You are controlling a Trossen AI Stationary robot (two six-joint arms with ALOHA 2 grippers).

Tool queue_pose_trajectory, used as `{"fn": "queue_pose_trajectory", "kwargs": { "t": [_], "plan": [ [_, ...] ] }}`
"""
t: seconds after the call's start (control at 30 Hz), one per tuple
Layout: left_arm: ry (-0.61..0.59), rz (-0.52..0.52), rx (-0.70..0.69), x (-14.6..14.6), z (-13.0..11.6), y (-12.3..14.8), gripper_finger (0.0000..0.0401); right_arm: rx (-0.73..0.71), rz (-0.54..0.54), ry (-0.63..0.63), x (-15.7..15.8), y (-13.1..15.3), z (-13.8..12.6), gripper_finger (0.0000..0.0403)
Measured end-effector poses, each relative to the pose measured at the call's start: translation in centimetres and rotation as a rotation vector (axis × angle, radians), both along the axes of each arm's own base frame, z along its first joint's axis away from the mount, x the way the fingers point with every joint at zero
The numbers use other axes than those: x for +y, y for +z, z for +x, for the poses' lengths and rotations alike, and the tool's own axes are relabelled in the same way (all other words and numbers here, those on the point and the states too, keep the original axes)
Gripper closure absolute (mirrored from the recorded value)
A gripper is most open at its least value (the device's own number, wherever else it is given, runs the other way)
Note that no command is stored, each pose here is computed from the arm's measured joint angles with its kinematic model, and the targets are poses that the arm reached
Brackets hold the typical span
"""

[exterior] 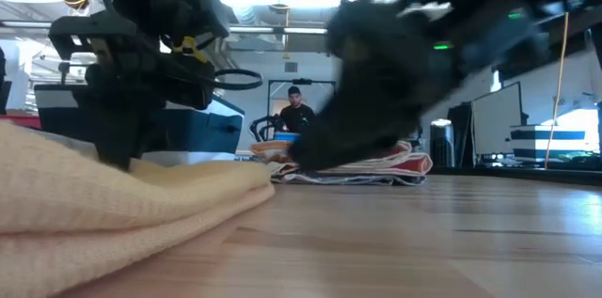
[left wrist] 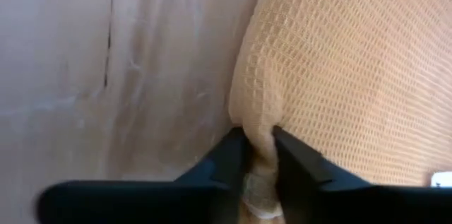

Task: Fold towel
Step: Stack the orange towel on top of the orange pattern towel

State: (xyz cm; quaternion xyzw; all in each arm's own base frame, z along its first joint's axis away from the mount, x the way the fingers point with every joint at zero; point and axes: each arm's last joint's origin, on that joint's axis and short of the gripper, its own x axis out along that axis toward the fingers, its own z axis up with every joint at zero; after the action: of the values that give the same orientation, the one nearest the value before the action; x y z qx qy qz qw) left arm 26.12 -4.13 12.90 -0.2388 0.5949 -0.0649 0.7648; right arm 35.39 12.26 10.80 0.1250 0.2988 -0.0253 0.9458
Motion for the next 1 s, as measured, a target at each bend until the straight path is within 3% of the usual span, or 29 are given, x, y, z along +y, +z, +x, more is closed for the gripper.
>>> {"fn": "queue_pose_trajectory", "kwargs": {
  "t": [0.13,0.37,0.67,0.83,1.0],
  "plan": [
    [-0.025,0.029,-0.011,-0.5,0.0,0.0,0.0391,-0.015,0.094,-0.092,-0.9,-0.2,2.5,0.0149],
    [-0.047,0.074,-0.027,-1.1,-0.1,0.0,0.0388,0.007,0.270,-0.155,-1.6,-1.6,4.5,0.0149],
    [-0.048,0.097,-0.038,-1.1,-0.1,0.1,0.0391,0.027,0.295,-0.101,0.1,-2.6,5.3,0.0157],
    [-0.049,0.100,-0.040,-1.1,-0.1,0.1,0.0398,0.046,0.291,-0.082,0.1,-2.8,5.2,0.0215],
    [-0.057,0.112,-0.054,-1.1,0.0,0.1,0.0395,0.058,0.239,-0.009,0.3,-3.0,5.1,0.0332]
  ]
}}
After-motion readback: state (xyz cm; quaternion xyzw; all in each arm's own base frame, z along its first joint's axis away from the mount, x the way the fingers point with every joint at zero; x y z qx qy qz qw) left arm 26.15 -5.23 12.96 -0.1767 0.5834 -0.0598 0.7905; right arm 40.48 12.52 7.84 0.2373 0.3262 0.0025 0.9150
